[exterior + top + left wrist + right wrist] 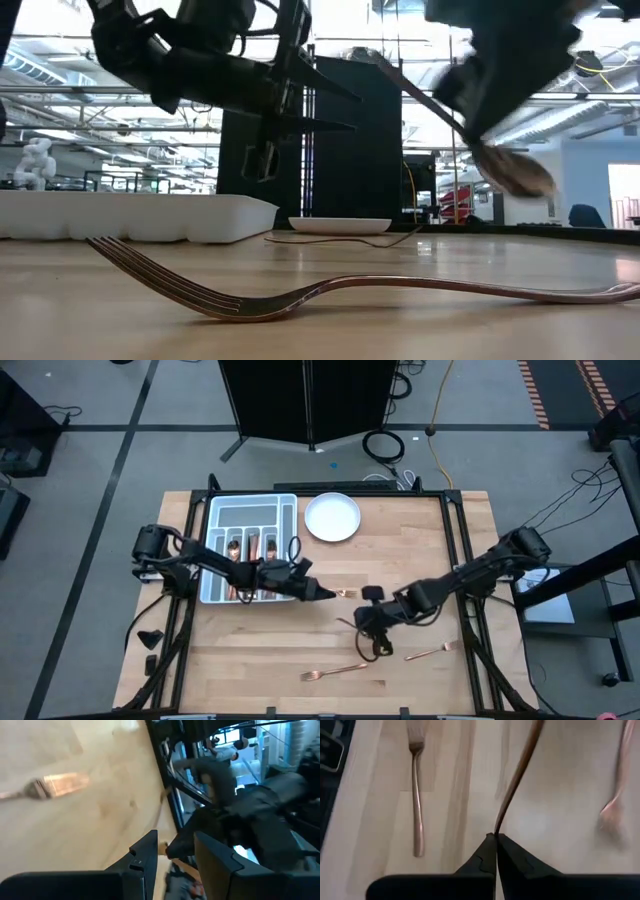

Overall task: Sort silverware
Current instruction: Put the spoon on the silverware tray

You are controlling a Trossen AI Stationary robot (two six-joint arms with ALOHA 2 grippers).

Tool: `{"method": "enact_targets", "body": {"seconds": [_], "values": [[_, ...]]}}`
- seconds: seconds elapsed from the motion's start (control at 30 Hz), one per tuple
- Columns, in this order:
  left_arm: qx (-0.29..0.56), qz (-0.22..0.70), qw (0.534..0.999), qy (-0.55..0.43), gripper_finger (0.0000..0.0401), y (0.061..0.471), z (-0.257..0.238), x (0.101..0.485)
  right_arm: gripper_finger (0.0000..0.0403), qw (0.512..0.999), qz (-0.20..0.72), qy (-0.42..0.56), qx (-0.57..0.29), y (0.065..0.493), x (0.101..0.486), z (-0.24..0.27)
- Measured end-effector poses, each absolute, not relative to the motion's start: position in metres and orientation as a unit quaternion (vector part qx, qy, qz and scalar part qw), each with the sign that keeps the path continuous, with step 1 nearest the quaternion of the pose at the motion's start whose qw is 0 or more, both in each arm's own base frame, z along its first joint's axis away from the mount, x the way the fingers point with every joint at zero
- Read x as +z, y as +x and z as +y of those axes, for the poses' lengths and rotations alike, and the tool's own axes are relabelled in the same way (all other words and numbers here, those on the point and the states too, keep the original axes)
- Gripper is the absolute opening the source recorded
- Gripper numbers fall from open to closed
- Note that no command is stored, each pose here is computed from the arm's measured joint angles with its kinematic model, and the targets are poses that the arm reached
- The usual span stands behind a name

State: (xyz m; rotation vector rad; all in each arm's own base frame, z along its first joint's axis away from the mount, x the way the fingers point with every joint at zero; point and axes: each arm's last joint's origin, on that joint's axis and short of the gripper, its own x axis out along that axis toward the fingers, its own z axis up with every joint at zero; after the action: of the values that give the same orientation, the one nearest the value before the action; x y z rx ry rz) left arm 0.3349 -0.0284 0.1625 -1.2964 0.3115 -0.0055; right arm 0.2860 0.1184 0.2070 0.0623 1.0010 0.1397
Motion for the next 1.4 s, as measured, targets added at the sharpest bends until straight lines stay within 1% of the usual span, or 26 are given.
{"method": "enact_targets", "body": {"seconds": [0.17, 0.37, 0.53, 0.77, 0.97, 1.17, 1.23, 1.4], "values": [[-0.024, 0.175, 0.746, -0.642, 0.0121, 0.339, -0.026, 0.166, 0.0001, 0.873, 0.467, -0.086, 0.115, 0.301, 0.226, 0.113], [-0.020, 0.212, 0.736, -0.642, 0.0121, 0.345, -0.030, 0.169, 0.0001, 0.860, 0.466, -0.159, 0.136, 0.322, 0.221, 0.103], [-0.025, 0.229, 0.734, -0.639, 0.0121, 0.345, -0.031, 0.169, 0.0001, 0.843, 0.489, -0.177, 0.135, 0.336, 0.207, 0.093], [0.016, 0.282, 0.729, -0.624, 0.0121, 0.340, -0.032, 0.156, 0.0001, 0.835, 0.499, -0.187, 0.134, 0.352, 0.201, 0.088], [0.006, 0.282, 0.727, -0.626, 0.0121, 0.340, -0.032, 0.157, 0.0000, 0.829, 0.504, -0.202, 0.138, 0.359, 0.195, 0.088], [0.017, 0.298, 0.703, -0.645, 0.0121, 0.339, -0.037, 0.155, 0.0000, 0.828, 0.491, -0.258, 0.077, 0.365, 0.197, 0.086], [0.018, 0.298, 0.697, -0.652, 0.0121, 0.339, -0.038, 0.155, 0.0000, 0.828, 0.489, -0.266, 0.072, 0.365, 0.198, 0.087], [0.011, 0.286, 0.700, -0.655, 0.0121, 0.340, -0.038, 0.158, 0.0000, 0.838, 0.470, -0.269, 0.074, 0.368, 0.200, 0.089]]}}
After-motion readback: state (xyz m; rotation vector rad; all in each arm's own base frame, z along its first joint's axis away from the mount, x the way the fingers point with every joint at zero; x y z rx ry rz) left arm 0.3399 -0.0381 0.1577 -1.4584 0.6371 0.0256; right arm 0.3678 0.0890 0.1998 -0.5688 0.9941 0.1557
